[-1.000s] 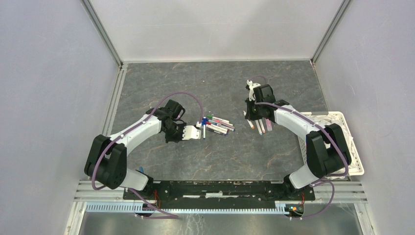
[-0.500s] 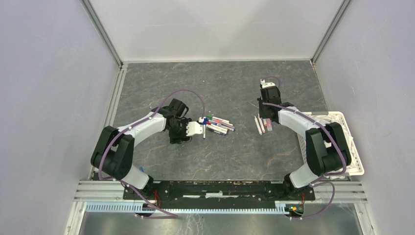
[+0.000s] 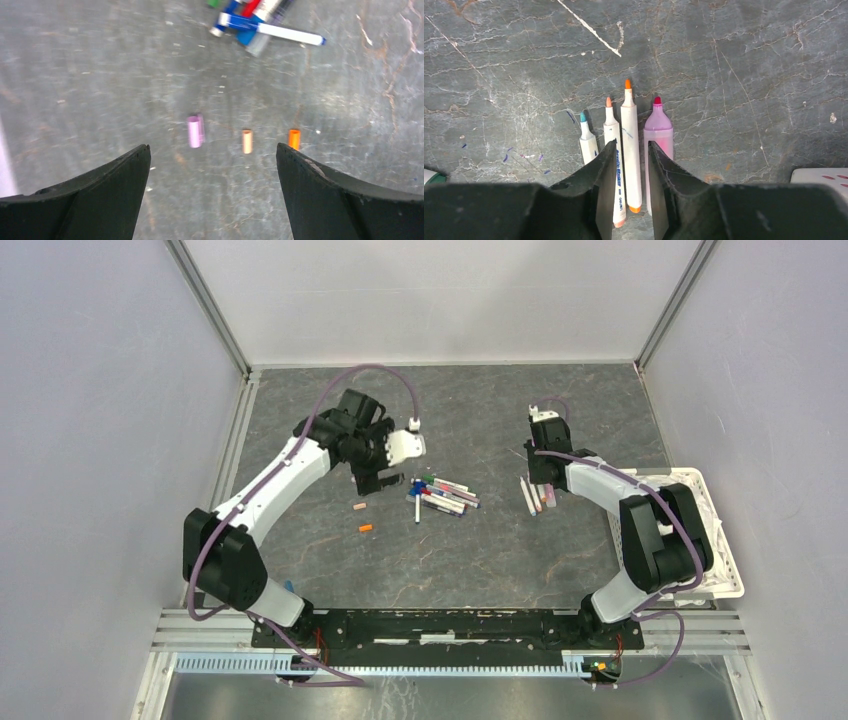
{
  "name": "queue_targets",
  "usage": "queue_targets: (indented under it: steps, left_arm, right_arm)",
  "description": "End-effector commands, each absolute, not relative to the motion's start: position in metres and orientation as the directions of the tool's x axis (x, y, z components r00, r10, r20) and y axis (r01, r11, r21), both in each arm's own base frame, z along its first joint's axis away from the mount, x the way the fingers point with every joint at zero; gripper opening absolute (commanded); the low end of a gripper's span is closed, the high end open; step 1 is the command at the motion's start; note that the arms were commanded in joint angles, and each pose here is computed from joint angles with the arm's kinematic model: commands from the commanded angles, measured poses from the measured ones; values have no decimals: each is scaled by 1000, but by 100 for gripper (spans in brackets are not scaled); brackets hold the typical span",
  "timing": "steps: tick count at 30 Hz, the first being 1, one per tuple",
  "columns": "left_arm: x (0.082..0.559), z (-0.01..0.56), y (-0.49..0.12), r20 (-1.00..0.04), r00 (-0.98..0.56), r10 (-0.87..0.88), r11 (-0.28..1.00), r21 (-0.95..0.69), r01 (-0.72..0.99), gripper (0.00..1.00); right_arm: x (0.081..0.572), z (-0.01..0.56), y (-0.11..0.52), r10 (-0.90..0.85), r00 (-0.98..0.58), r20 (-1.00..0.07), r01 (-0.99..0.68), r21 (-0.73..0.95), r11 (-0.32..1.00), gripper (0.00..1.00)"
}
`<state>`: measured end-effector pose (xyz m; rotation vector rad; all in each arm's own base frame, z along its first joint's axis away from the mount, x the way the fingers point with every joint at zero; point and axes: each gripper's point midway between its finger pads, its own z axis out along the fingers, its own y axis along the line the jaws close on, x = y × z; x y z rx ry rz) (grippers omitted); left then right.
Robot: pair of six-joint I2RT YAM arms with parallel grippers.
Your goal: Open the pen caps
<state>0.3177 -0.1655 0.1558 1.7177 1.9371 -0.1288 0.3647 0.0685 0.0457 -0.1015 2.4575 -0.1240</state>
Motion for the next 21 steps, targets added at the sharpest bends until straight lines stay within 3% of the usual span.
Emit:
queue_targets:
  steps: [1,9,15,21]
  left_arm:
    - [330,211,-157,-485,-107,868,312,365,877,100]
    - [341,245,-142,-525,-169,834,439,448,779,100]
    - [343,241,-142,-556,-228,799,499,403,767,100]
    - [326,231,-146,-573,-231,786,484,339,807,100]
  right_arm:
    - [375,69,72,-90,-734,-674,-37,-93,995,35]
    - [383,106,104,-87,-654,-752,-112,-17,994,39]
    - [379,120,208,-329,-556,-764,-477,-31,879,48]
    - [378,95,267,-476,-543,-692,-651,-12,759,42]
